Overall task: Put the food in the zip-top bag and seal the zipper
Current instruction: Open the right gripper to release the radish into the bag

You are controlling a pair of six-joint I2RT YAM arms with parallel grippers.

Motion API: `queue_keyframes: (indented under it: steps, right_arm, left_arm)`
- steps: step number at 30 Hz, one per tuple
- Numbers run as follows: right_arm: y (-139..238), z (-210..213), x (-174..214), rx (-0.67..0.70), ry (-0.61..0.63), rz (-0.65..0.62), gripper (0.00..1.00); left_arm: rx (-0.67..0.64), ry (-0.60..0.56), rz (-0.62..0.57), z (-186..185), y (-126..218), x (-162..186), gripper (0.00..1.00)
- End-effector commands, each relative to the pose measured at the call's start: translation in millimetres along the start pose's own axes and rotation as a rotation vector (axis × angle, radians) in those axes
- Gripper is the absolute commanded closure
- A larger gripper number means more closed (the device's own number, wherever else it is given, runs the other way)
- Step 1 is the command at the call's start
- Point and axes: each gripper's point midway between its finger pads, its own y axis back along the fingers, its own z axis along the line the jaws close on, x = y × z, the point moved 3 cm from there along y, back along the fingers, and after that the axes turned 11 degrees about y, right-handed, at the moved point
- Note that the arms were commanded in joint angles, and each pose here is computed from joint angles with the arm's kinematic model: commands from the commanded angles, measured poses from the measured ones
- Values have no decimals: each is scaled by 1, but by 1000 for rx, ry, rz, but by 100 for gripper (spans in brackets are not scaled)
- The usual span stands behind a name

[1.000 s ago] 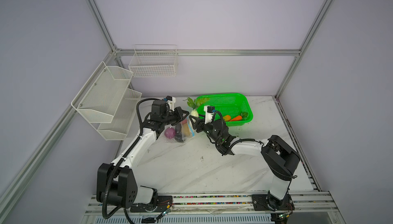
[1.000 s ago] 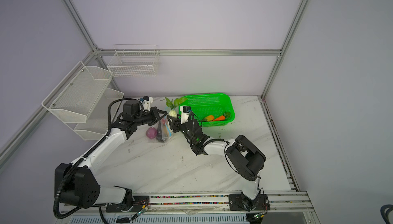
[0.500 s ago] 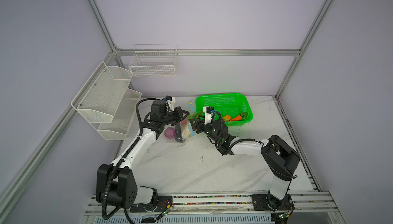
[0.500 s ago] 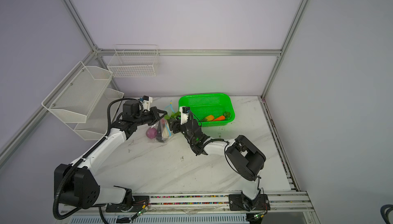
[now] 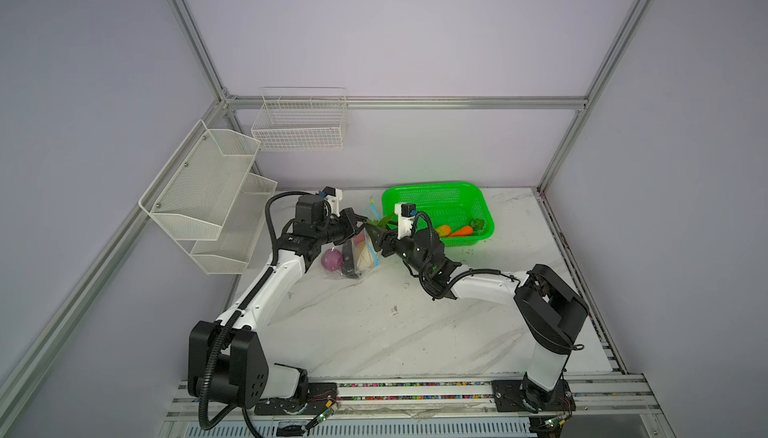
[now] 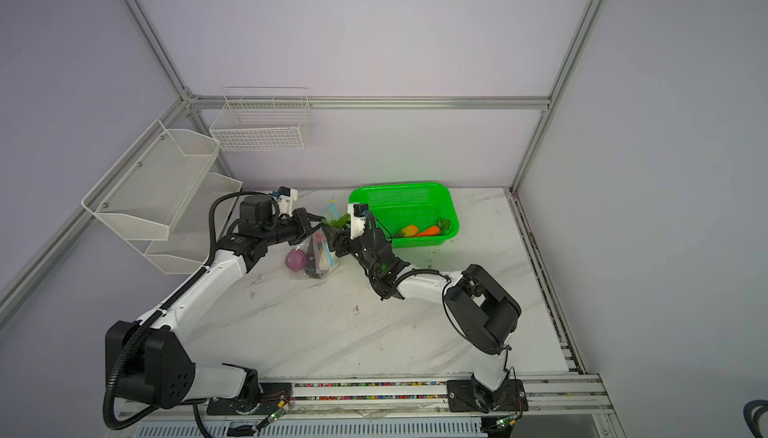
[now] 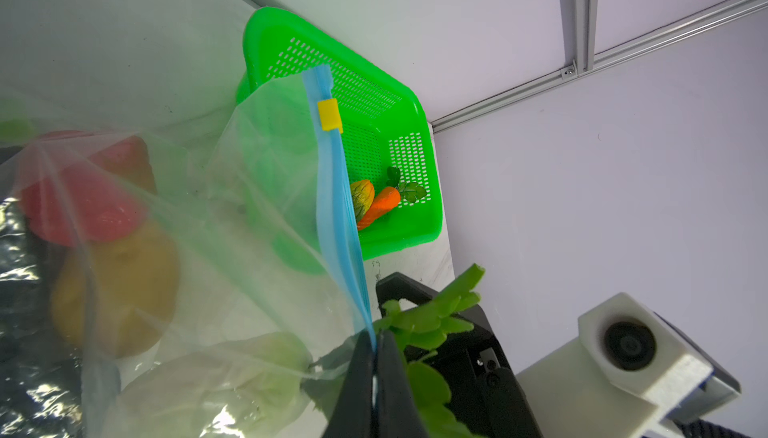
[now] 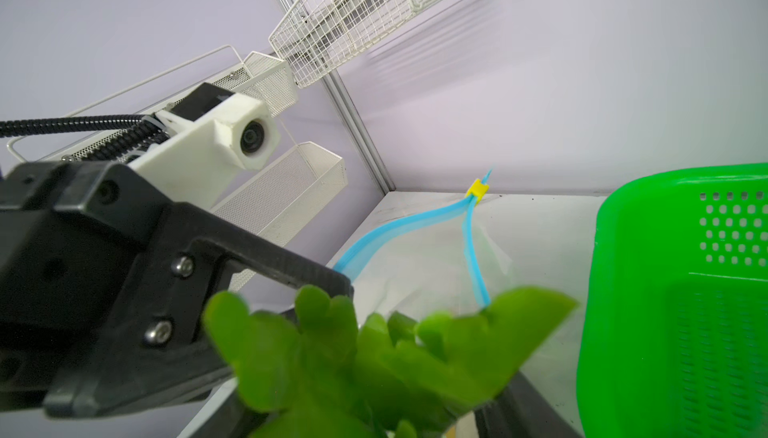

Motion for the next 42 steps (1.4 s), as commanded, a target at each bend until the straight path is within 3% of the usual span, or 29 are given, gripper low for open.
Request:
queue_keyframes:
  steps: [1,18,28,30,38,42]
  right_arm:
    - [0,11,-19,-21,27,-20,33]
    - [4,2,-62,29,41,69,27]
    - [31,-24,-79,57,-98,210,25]
    - [34,-34,-71,54,-117,255,27]
    - [18,-55,-51,-159,-81,417,36]
    - [8,-66,-36,-166,-164,480,43]
  left_arm:
    - [128,-112,-79,-65,31,-19,100]
    - [129,-125,-95,-69,36,-21,100]
    - [127,-113,-91,-63,32,-20,100]
    - [126,-112,-91,-63,32,-20,100]
    - [130,-112,-83,-64,32,-19,100]
    - [128,-117,-91,-66,34,-20,100]
